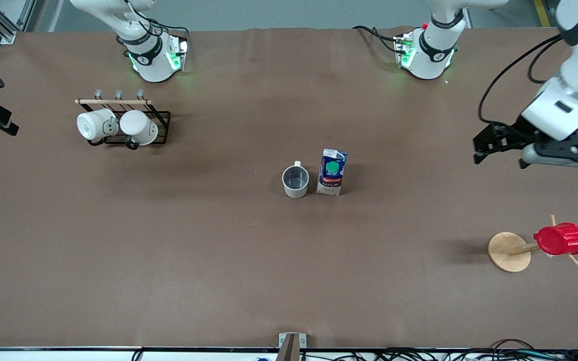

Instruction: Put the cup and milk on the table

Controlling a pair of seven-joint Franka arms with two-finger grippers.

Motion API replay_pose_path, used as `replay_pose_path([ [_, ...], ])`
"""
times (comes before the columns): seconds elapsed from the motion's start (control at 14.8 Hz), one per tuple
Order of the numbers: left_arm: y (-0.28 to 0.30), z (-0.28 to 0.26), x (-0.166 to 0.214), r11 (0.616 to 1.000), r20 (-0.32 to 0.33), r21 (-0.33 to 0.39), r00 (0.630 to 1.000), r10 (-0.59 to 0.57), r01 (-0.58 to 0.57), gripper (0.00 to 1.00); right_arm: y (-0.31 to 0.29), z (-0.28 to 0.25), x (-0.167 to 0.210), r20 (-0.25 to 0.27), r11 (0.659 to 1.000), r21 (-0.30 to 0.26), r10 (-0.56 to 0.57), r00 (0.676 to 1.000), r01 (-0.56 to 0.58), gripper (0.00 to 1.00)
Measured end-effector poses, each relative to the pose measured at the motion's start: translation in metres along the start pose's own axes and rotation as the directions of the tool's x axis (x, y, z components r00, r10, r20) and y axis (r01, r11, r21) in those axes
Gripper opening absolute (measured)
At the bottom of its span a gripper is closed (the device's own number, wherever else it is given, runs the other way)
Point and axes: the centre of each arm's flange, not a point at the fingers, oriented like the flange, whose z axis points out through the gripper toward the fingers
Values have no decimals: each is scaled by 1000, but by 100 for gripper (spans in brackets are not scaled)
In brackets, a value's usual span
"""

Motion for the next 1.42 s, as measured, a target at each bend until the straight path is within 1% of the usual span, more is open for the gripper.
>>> replay_pose_path([
  [0.13, -24, -12, -12, 1000, 30, 5, 1000, 7, -7, 100, 0, 0, 0, 0, 1000, 0, 0, 1000, 0, 100],
  [0.2, -27, -17, -17, 1000, 42, 4, 999, 6, -6, 100, 0, 0, 0, 0, 1000, 0, 0, 1000, 0, 100],
  [0.34, -21, -23, -23, 1000, 65, 1, 998, 6, -6, 100, 0, 0, 0, 0, 1000, 0, 0, 1000, 0, 100],
  [0.47, -10, -28, -28, 1000, 83, 1, 996, -24, 24, 100, 0, 0, 0, 0, 1000, 0, 0, 1000, 0, 100],
  [0.74, 22, -29, -31, 999, 90, 11, 995, -51, 50, 100, 0, 0, 0, 0, 1000, 0, 0, 1000, 0, 100],
  [1.21, 13, -29, -31, 997, 90, 15, 993, -73, 72, 100, 0, 0, 0, 0, 1000, 0, 0, 1000, 0, 100],
  [1.42, 12, -28, -33, 997, 106, 16, 991, -76, 74, 100, 0, 0, 0, 0, 1000, 0, 0, 1000, 0, 100],
])
